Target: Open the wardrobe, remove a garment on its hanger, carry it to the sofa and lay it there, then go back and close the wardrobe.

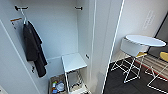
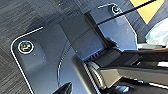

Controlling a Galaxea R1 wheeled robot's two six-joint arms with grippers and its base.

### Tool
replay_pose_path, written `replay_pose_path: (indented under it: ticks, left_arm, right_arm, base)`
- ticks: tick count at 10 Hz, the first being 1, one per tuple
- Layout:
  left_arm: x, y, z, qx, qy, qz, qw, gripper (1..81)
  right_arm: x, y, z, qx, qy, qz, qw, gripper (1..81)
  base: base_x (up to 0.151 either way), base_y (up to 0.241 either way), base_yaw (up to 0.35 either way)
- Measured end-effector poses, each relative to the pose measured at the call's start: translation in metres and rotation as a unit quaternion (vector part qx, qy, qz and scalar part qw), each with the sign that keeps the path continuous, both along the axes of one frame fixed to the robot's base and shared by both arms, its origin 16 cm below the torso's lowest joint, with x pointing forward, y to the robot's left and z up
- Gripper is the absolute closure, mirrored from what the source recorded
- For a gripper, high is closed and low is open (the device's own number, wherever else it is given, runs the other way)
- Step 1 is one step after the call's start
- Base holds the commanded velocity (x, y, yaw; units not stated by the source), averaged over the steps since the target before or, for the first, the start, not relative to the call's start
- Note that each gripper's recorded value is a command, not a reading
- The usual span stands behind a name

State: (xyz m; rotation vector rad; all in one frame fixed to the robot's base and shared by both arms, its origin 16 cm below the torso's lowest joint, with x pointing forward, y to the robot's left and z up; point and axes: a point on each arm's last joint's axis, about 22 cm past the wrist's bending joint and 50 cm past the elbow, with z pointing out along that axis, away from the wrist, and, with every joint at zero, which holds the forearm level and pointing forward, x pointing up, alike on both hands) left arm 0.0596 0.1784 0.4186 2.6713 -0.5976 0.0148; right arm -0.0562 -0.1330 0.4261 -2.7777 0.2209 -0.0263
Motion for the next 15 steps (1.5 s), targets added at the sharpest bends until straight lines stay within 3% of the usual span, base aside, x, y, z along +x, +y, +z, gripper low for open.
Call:
replay_pose_path:
  ticks: [15]
  left_arm:
    - [-0.0091, -0.0016, 0.0002, -0.001, 0.005, -0.002, 1.0, 1.0]
  right_arm:
    - [-0.0004, 0.004, 0.0006, 0.002, 0.0, 0.0, 1.0, 1.0]
  base:
    - [0.0, 0.0, 0.216]
